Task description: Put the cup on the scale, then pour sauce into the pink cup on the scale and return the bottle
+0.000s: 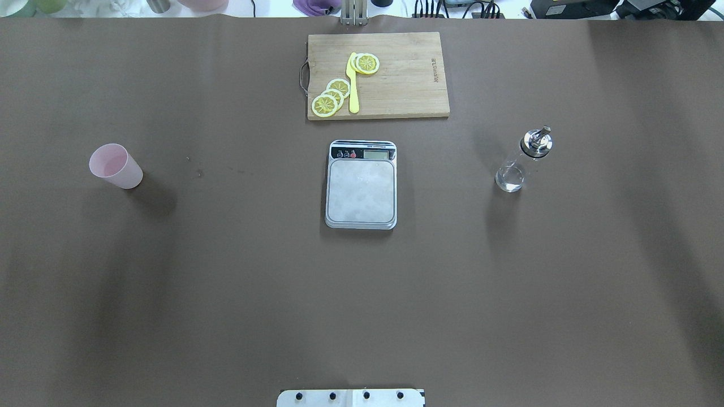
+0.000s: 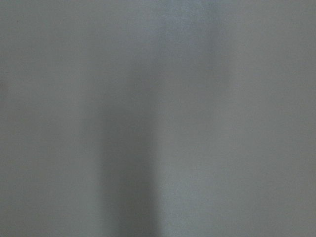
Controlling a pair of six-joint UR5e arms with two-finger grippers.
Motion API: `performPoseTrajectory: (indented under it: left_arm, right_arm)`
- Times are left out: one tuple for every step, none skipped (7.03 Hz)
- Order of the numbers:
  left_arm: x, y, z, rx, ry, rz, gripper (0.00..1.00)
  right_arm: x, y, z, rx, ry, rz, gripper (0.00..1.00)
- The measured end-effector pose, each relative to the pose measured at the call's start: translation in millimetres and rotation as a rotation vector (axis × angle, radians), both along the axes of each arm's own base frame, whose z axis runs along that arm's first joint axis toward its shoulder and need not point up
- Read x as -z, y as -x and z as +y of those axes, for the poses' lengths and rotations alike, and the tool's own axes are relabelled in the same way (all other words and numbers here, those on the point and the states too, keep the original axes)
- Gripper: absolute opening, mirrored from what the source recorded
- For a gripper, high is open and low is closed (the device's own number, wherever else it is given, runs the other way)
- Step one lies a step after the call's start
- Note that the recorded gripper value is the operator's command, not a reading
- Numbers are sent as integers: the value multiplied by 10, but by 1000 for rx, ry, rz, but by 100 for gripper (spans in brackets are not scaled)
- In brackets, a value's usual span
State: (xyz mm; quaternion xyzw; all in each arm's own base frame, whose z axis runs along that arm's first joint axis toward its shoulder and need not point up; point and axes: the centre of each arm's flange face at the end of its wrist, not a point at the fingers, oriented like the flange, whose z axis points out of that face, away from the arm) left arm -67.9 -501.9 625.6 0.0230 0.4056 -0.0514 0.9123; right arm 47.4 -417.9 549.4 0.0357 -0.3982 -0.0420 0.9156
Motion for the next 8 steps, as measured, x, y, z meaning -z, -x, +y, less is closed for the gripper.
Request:
performPoseTrajectory:
  left_arm:
    - [2,-1,14,-1,-2,1,98]
    - [19,-2,42,-2,-7,2,98]
    - [69,-4,61,-2,-15,3,98]
    - [110,-4,69,0,-20,4,98]
    - [114,-6,88,1,-19,6,98]
    - [107,-22,112,0,-17,21,98]
    - [144,-124,74,-15,-15,44,98]
    - [250,-307,-5,-29,-7,60,98]
  right_arm:
    - [3,0,1,0,-1,-1,100]
    - [11,1,2,0,-2,-1,100]
    - [21,1,2,0,-5,-1,100]
    - [34,1,0,0,-8,-1,100]
    - [56,0,-2,0,-13,-1,100]
    - [81,2,-1,1,-18,-1,100]
    - [91,9,-1,3,-21,-1,100]
    - [94,27,-2,8,-22,-1,100]
